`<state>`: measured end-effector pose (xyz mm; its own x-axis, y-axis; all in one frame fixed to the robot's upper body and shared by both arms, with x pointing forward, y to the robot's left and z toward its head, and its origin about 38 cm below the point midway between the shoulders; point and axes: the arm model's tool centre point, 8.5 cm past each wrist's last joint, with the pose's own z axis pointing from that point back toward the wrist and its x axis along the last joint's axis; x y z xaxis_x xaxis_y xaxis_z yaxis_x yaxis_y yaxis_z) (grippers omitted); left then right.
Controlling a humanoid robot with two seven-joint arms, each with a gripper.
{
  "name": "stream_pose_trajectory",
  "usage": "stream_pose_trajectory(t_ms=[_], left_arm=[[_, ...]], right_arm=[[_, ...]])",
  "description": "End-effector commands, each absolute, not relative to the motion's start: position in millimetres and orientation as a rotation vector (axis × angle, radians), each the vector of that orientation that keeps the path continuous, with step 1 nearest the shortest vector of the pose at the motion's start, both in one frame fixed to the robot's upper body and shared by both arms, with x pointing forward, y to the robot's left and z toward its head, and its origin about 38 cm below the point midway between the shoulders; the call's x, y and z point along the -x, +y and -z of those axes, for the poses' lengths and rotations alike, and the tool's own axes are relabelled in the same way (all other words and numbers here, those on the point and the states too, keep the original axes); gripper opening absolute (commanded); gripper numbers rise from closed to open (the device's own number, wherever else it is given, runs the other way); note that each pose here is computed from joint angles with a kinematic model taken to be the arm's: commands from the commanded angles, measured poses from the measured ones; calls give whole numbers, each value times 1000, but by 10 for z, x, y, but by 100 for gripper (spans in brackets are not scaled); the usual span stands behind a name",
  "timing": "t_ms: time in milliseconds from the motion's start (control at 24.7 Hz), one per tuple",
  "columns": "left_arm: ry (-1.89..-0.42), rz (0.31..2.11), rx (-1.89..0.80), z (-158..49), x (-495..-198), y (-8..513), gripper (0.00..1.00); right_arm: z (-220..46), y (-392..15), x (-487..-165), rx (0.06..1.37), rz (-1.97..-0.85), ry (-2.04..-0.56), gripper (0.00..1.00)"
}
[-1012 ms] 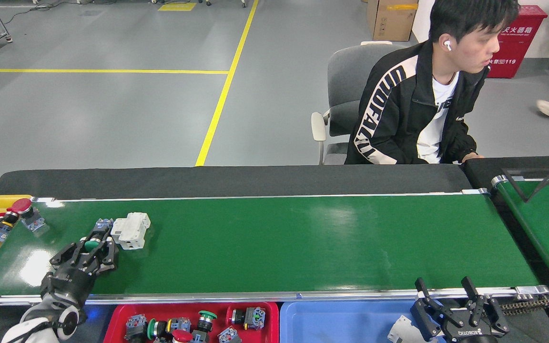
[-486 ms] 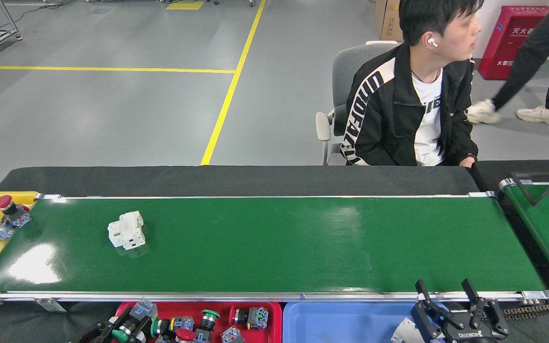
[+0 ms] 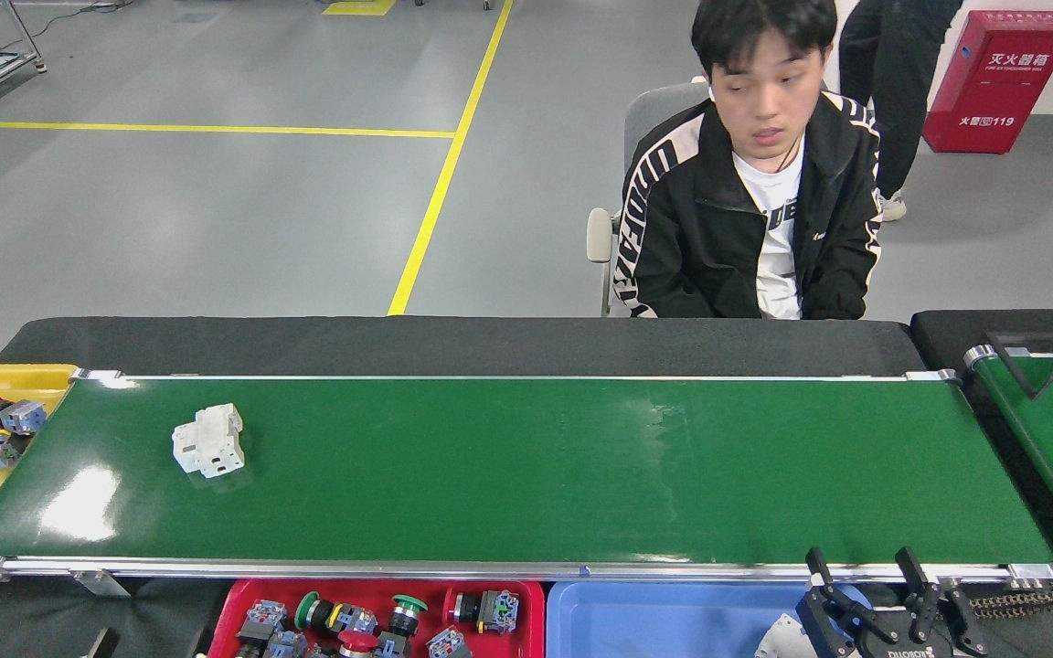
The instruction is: Pick switch part from conveyor to tray
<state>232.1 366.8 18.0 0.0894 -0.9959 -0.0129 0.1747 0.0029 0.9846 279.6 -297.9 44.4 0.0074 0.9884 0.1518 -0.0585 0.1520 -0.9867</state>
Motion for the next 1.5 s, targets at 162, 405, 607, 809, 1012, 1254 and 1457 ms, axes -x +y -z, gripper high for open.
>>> stream_pose_trajectory(t_ms=[162, 405, 607, 809, 1012, 1254, 1457], left_arm=[[-923, 1216, -1209, -397, -2887, 4161, 100], [-734, 1183, -1234, -303, -2909, 4908, 100], [-674, 1129, -1224, -312, -2970, 5315, 100], [-584, 1047, -1221, -357, -3211, 5981, 100], [-544, 1142, -1208, -335, -3414, 6107, 43], [-691, 1139, -1200, -429, -3532, 5946, 8], [-922, 1246, -1252, -609, -3414, 5393, 8]], right_arm=[[-481, -3068, -2953, 1080, -1107, -1244, 97], [-516, -2863, -3173, 1019, -1173, -1357, 97], [-482, -2760, -3167, 962, -1230, -1421, 97], [-489, -2704, -3156, 935, -1256, -1459, 97], [-484, -2705, -3155, 934, -1256, -1458, 97], [-480, -2710, -3145, 934, -1256, -1456, 97], [-443, -2814, -3077, 947, -1237, -1422, 97]])
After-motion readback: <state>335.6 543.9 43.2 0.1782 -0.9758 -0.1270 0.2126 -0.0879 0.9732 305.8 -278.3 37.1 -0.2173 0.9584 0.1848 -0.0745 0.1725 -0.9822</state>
